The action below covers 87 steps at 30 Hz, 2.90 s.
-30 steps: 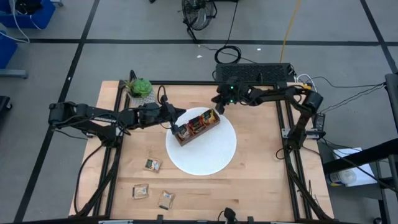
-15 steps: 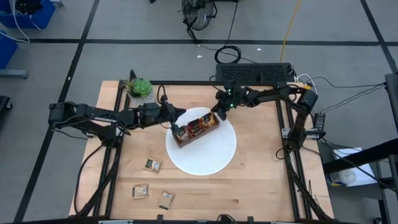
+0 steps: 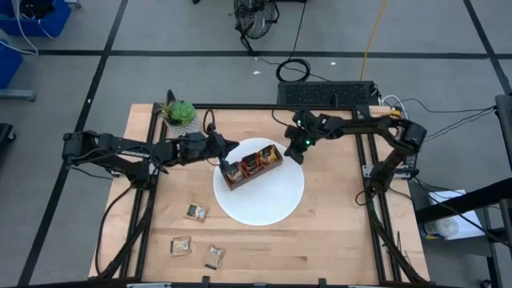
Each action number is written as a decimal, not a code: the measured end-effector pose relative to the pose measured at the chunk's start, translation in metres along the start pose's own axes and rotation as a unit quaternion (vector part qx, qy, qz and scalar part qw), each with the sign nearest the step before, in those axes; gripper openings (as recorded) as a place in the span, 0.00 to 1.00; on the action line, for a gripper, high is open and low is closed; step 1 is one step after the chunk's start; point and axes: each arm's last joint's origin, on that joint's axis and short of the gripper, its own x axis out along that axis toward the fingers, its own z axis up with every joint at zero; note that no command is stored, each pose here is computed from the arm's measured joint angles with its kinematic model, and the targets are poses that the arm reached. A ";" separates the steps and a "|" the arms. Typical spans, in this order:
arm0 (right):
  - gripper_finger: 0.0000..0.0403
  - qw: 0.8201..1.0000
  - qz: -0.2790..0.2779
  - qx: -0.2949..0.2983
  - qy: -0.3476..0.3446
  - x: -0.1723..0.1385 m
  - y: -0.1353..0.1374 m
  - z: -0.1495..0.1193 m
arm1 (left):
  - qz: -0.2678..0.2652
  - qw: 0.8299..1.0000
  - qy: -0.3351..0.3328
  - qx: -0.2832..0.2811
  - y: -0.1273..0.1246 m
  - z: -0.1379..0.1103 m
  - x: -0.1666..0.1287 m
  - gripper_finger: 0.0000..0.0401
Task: Pick & Place Tea
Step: Adjust the wooden organizer, then put the brown tea bag into the left section of the wooden organizer
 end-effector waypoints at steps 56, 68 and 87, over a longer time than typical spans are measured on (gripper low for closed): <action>0.00 0.988 0.123 0.014 0.088 -0.003 -0.007 0.011 | -0.032 0.999 -0.001 -0.013 -0.003 0.000 0.000 0.05; 0.00 0.983 -0.090 -0.150 -0.063 -0.048 0.054 0.033 | -0.056 0.975 0.213 0.023 -0.019 0.001 -0.020 0.06; 0.00 0.873 -0.081 -0.213 -0.432 -0.053 0.080 -0.080 | -0.021 0.834 0.531 -0.152 -0.151 0.017 -0.044 0.59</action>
